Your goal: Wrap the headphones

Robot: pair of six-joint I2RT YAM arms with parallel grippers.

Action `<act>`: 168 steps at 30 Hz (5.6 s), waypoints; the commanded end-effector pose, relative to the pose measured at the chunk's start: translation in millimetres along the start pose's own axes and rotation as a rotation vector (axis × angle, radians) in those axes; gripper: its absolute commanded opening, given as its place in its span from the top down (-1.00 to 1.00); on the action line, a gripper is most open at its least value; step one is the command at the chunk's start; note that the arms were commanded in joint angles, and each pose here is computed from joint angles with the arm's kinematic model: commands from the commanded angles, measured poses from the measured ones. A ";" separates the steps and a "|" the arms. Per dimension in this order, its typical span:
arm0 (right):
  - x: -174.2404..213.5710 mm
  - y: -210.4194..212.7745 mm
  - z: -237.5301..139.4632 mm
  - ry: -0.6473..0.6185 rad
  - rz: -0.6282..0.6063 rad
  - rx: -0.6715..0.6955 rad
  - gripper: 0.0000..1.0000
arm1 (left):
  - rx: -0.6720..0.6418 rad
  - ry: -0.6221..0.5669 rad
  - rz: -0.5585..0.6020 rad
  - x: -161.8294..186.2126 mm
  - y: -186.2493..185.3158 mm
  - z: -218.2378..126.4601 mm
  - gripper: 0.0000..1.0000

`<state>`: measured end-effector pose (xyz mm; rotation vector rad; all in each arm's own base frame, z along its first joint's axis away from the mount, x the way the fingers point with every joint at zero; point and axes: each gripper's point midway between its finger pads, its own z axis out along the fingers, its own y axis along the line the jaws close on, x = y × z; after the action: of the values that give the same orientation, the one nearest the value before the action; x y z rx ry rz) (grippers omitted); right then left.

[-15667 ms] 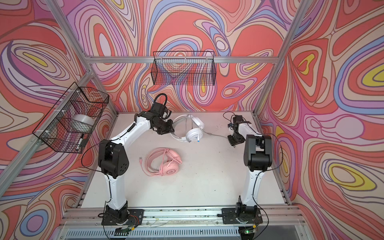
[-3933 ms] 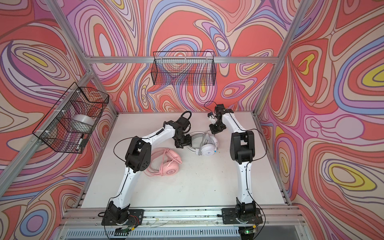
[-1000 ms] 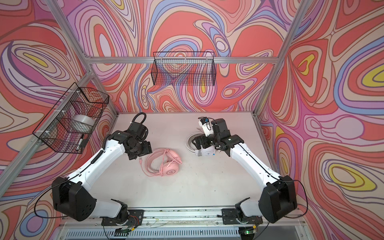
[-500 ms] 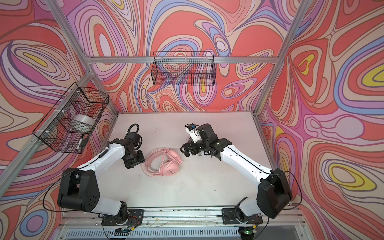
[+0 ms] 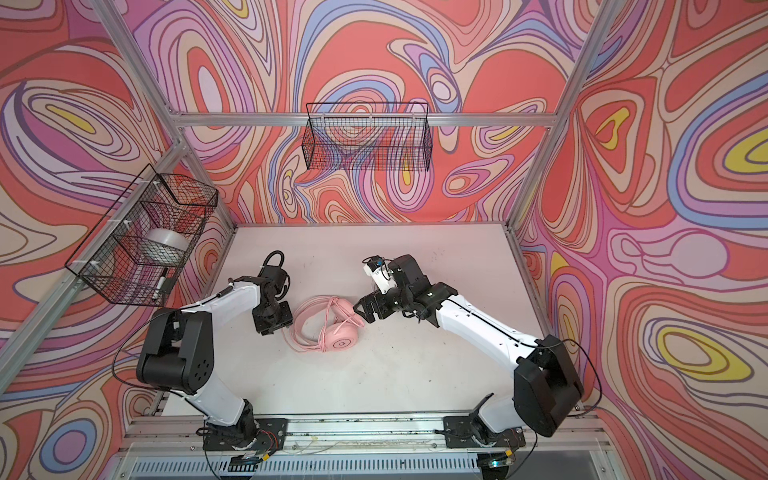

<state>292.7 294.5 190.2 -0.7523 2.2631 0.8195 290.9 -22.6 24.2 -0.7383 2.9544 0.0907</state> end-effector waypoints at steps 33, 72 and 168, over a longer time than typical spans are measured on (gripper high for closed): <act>-6.1 5.1 -0.7 -0.020 -0.048 -0.001 -0.97 | 0.110 -0.083 0.030 -8.9 -7.8 -42.2 1.00; -2.6 -1.8 -2.1 -0.008 -0.077 0.045 -0.97 | 0.227 0.071 0.367 35.8 -123.2 -44.0 1.00; 89.7 -321.2 -143.1 -0.717 0.252 1.061 -0.97 | 0.119 -1.223 0.247 -101.1 1.2 -74.9 -1.00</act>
<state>402.7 -45.3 101.9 0.3208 1.7539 -0.1301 369.1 29.8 104.8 -0.2120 1.8568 0.3394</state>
